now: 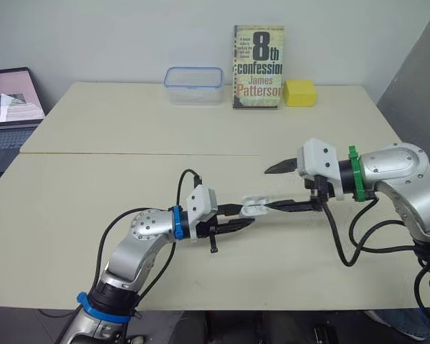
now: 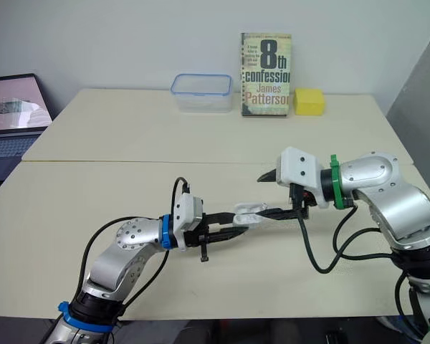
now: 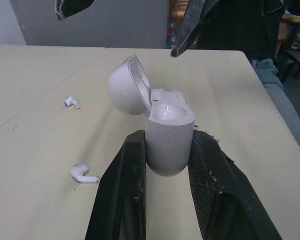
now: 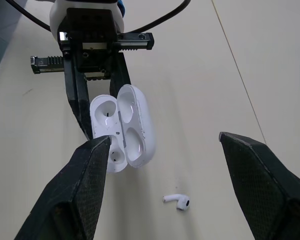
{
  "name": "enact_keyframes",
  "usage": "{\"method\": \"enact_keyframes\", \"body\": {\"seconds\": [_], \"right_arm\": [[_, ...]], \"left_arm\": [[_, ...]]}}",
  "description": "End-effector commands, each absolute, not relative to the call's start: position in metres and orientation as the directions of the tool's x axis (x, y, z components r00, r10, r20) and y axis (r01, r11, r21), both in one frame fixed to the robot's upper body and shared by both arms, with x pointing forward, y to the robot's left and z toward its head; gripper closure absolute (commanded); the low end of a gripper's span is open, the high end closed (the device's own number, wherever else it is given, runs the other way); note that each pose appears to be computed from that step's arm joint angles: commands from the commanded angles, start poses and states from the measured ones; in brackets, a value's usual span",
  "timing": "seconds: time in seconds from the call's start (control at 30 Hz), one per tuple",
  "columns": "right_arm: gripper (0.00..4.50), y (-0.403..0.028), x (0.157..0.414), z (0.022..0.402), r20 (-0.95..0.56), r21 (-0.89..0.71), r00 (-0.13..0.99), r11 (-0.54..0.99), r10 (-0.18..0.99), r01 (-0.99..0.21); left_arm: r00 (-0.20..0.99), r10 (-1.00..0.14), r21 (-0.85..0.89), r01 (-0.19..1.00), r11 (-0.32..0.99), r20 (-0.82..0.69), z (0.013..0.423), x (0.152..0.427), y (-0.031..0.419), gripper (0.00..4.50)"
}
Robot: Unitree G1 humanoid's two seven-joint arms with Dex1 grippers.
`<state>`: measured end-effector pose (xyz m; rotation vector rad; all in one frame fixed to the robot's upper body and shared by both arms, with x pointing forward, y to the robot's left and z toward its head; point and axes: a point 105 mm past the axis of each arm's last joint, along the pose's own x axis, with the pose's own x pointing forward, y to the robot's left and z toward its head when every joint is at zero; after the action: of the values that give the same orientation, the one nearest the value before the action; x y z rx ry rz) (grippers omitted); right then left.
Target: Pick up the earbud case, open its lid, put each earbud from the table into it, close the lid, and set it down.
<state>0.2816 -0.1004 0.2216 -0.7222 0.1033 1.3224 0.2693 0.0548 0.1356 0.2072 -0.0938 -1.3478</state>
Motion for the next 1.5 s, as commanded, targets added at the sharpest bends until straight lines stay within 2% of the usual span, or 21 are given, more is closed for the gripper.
{"method": "enact_keyframes", "body": {"seconds": [0.03, 0.17, 0.27, 0.47, 0.67, 0.9, 1.23, 1.5], "right_arm": [[0.89, -0.107, 0.276, 0.243, -0.421, -0.439, 0.289, 0.086, 0.86, -0.894], [0.89, -0.125, 0.28, 0.249, -0.38, -0.411, 0.371, 0.205, 0.848, -0.888], [0.89, -0.135, 0.286, 0.231, -0.371, -0.408, 0.476, 0.32, 0.797, -0.855], [0.89, -0.118, 0.304, 0.186, -0.294, -0.414, 0.665, 0.536, 0.687, -0.736], [0.89, -0.102, 0.33, 0.151, -0.222, -0.336, 0.82, 0.748, 0.527, -0.572], [0.89, -0.075, 0.328, 0.12, -0.232, -0.222, 0.852, 0.828, 0.468, -0.515], [0.89, -0.083, 0.339, 0.1, -0.216, -0.155, 0.92, 0.919, 0.327, -0.363], [0.89, -0.076, 0.338, 0.08, -0.278, -0.084, 0.909, 0.935, 0.309, -0.344]], "left_arm": [[0.238, -0.971, 0.215, 0.95, 0.229, -0.017, 0.144, 0.271, 0.058, 3.7], [0.366, -0.93, 0.145, 0.921, 0.363, 0.0, 0.15, 0.286, 0.08, 3.7], [0.449, -0.894, 0.139, 0.886, 0.443, -0.008, 0.153, 0.291, 0.105, 3.7], [0.544, -0.839, 0.163, 0.829, 0.535, -0.013, 0.157, 0.297, 0.138, 3.7], [0.554, -0.833, 0.178, 0.821, 0.543, -0.014, 0.157, 0.298, 0.14, 3.7], [0.548, -0.837, 0.191, 0.822, 0.537, -0.007, 0.16, 0.297, 0.135, 3.7], [0.541, -0.841, 0.201, 0.825, 0.528, -0.01, 0.163, 0.298, 0.132, 3.7], [0.543, -0.839, 0.211, 0.822, 0.529, -0.014, 0.163, 0.299, 0.132, 3.7]]}}
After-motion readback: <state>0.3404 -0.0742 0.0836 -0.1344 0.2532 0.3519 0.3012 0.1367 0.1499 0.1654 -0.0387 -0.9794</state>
